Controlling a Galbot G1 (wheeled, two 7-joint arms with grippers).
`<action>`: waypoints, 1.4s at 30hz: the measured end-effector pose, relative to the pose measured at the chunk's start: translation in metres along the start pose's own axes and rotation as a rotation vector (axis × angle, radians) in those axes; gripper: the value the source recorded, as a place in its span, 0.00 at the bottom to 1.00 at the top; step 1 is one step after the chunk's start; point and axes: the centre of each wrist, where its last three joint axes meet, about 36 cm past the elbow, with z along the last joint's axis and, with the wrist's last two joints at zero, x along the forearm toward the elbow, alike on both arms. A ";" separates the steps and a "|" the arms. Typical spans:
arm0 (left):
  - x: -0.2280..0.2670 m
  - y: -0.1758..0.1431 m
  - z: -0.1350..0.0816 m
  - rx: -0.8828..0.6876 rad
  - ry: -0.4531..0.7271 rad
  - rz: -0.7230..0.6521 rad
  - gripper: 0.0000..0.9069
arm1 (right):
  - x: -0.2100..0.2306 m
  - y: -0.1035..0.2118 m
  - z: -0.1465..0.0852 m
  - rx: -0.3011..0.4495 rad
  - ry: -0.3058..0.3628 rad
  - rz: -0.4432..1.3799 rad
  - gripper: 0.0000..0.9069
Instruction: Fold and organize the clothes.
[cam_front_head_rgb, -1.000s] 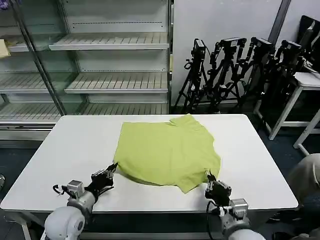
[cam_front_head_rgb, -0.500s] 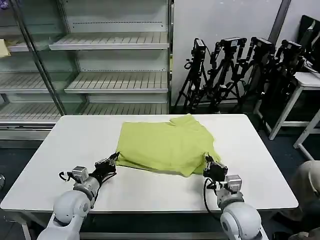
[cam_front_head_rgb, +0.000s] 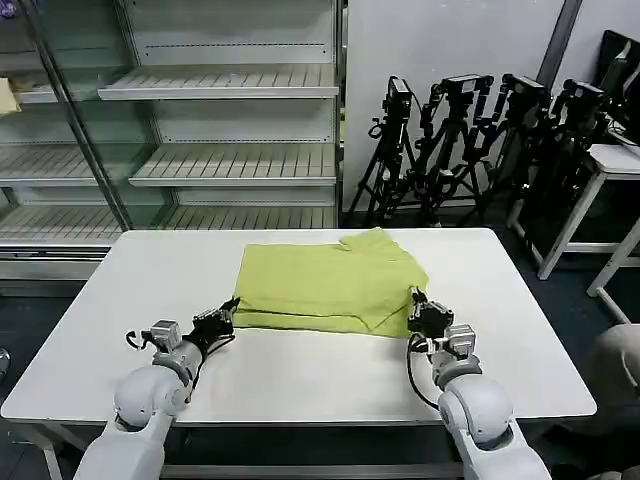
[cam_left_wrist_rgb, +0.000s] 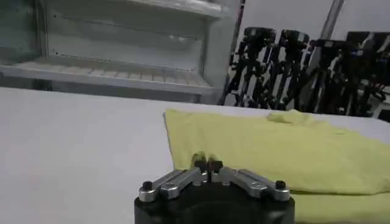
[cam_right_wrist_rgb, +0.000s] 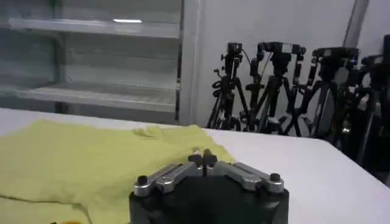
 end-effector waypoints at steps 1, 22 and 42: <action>-0.001 0.000 0.000 -0.001 0.001 0.000 0.02 | -0.002 0.000 0.001 0.001 0.000 0.000 0.00; -0.010 0.003 0.000 -0.040 0.013 -0.021 1.00 | -0.023 0.001 0.019 -0.003 0.029 0.006 1.00; 0.028 -0.012 0.007 -0.141 0.027 -0.055 1.00 | 0.025 -0.010 0.030 -0.021 0.103 0.086 1.00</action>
